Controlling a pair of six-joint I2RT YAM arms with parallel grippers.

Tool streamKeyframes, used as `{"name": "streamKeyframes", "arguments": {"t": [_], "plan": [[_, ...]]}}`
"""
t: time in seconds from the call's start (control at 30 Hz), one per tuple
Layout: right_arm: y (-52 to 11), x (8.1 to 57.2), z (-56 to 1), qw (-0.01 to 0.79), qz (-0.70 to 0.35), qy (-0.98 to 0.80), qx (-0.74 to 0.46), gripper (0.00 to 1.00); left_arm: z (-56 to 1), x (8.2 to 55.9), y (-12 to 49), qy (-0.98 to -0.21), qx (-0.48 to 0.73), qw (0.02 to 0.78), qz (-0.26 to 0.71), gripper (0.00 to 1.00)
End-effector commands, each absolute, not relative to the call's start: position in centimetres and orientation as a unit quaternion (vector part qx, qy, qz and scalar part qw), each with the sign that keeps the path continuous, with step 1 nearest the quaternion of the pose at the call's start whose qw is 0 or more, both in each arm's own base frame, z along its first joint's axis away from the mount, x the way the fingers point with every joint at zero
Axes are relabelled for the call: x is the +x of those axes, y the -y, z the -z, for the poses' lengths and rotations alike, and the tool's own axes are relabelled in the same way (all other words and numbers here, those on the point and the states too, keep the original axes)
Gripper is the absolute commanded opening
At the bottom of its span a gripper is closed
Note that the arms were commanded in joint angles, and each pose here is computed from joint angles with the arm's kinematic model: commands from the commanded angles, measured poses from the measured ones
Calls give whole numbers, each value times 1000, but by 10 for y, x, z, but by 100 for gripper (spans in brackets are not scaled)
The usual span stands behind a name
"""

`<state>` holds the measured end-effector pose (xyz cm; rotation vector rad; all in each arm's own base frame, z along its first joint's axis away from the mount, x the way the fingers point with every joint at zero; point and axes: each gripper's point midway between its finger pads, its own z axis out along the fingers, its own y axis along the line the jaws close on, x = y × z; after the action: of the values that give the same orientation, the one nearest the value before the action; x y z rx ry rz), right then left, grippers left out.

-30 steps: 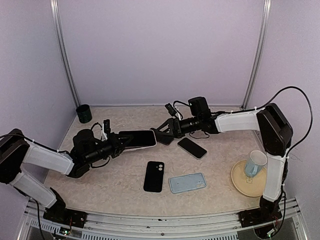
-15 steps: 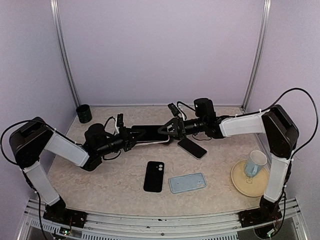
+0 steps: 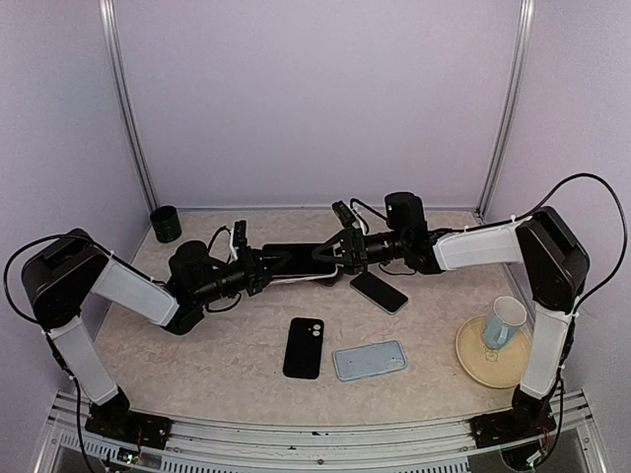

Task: Put the phone into the phone case
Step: Install the phone on the phone case.

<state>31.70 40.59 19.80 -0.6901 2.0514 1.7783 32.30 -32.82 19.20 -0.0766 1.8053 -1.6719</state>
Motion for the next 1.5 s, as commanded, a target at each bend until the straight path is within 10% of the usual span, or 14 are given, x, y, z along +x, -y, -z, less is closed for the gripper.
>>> {"name": "streamKeyframes", "arguments": {"t": [0.0,0.8,1.47], "plan": [[-410,317,-206,171,-632,-713,-250,71,-217,325,336,-665,-4,360,655,0],[-415,307,-209,155,-654,-691,-266,16,-208,324,343,-682,-1,350,642,0],[-415,305,-226,155,-671,-672,-273,0,-215,332,325,-700,-7,369,612,38]]}}
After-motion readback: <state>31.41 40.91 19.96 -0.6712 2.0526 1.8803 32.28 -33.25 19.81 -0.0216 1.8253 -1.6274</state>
